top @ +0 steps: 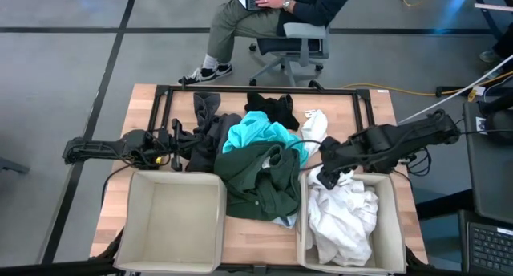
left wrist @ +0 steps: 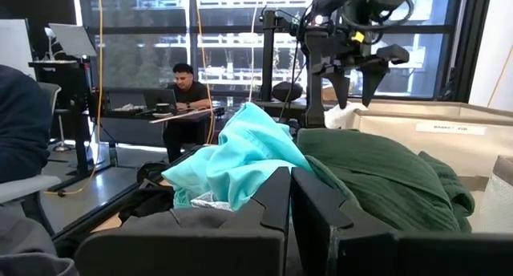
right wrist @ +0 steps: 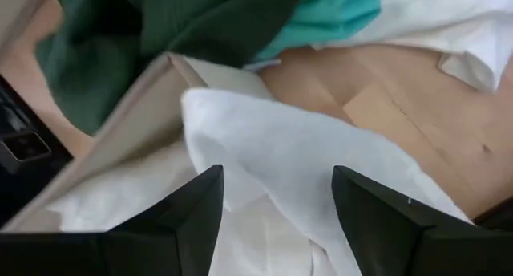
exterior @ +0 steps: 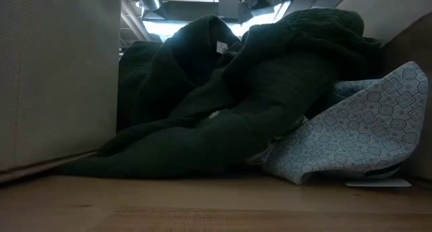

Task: Sort clothes
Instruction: Put the white long sleeve into the right brown laundry organizer

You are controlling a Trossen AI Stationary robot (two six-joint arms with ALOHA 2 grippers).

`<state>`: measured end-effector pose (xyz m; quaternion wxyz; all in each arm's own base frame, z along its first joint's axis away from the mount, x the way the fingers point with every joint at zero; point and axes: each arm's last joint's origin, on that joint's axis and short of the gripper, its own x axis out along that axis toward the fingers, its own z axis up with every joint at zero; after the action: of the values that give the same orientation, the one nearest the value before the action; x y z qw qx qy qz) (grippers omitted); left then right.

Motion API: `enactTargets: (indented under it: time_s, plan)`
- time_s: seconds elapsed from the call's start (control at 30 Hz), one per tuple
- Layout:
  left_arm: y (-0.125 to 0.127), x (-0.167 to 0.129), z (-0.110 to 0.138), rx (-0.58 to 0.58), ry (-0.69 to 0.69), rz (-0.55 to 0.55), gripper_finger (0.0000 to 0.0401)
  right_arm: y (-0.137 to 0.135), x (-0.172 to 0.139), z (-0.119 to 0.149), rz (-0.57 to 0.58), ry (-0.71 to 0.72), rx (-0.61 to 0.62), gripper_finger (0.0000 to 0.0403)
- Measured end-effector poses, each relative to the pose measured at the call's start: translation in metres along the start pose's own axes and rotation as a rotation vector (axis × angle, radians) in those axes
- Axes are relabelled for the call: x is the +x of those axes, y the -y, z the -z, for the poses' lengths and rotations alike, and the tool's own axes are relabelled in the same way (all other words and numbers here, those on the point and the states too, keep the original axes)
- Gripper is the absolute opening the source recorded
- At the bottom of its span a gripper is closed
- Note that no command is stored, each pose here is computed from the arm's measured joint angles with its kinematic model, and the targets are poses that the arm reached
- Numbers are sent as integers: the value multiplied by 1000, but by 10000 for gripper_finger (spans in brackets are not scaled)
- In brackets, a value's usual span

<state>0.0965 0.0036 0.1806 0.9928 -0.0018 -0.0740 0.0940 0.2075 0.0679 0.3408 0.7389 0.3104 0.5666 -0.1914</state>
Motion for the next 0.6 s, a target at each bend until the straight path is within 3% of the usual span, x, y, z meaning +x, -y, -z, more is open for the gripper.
enactTargets:
  time_s: [0.17, 0.5, 0.6]
  plan:
    - [0, 0, 0, 1, 1, 0, 5, 0, 2, 1, -1, -12, -30, 200]
    - [0, 0, 0, 1, 1, 0, 5, 1, -2, 2, -12, -22, -91, 37]
    - [0, 0, 0, 0, 1, 0, 5, 1, -9, 1, -20, -15, -94, 7]
